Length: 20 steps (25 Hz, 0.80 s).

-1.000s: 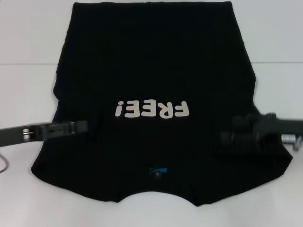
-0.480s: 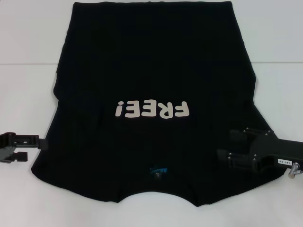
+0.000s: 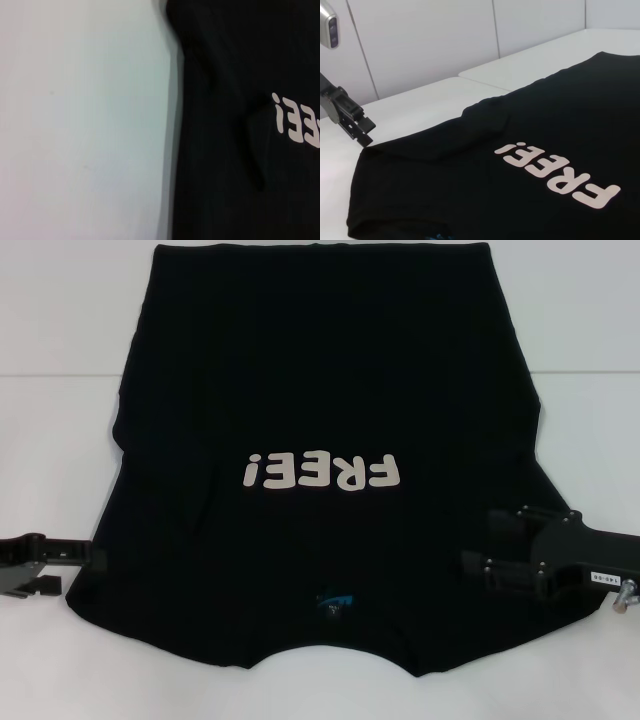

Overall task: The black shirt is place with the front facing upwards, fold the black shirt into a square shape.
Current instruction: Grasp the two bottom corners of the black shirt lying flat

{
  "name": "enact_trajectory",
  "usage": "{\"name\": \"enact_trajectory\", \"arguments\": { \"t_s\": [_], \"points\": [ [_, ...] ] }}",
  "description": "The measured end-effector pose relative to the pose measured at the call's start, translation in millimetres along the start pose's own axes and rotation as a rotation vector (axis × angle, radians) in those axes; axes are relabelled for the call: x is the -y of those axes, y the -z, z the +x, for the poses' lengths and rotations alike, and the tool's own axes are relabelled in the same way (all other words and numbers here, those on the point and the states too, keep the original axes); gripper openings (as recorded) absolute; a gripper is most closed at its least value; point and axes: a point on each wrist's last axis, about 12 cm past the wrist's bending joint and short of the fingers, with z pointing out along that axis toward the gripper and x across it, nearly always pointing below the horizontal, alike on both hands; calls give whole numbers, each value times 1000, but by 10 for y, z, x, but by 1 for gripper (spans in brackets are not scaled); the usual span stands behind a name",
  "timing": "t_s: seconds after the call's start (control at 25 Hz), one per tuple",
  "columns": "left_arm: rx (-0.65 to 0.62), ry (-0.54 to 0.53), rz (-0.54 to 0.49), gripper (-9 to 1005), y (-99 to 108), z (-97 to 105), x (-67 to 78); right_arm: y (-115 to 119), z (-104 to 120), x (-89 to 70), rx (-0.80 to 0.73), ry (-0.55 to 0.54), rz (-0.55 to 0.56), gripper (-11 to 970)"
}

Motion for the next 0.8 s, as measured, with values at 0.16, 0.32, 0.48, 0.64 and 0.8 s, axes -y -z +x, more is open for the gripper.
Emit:
{"name": "enact_trajectory", "arguments": {
  "t_s": [0.16,0.32,0.48,0.64,0.8],
  "points": [
    [-2,-1,-3,921,-16,6,-1,-8,-8,0,2,0,-2,796],
    [-18,-1,2,921,-57,39,2,-11,-9,-2,2,-2,-3,796],
    [-26,-5,8,922,-94,46,28,-5,-8,-1,3,-7,-2,796],
    [-47,-26,22,922,-150,45,94,-2,-6,-2,3,-8,-2,796],
    [-64,-54,33,921,-214,27,173,0,-7,-7,5,-8,-5,797]
  ]
}}
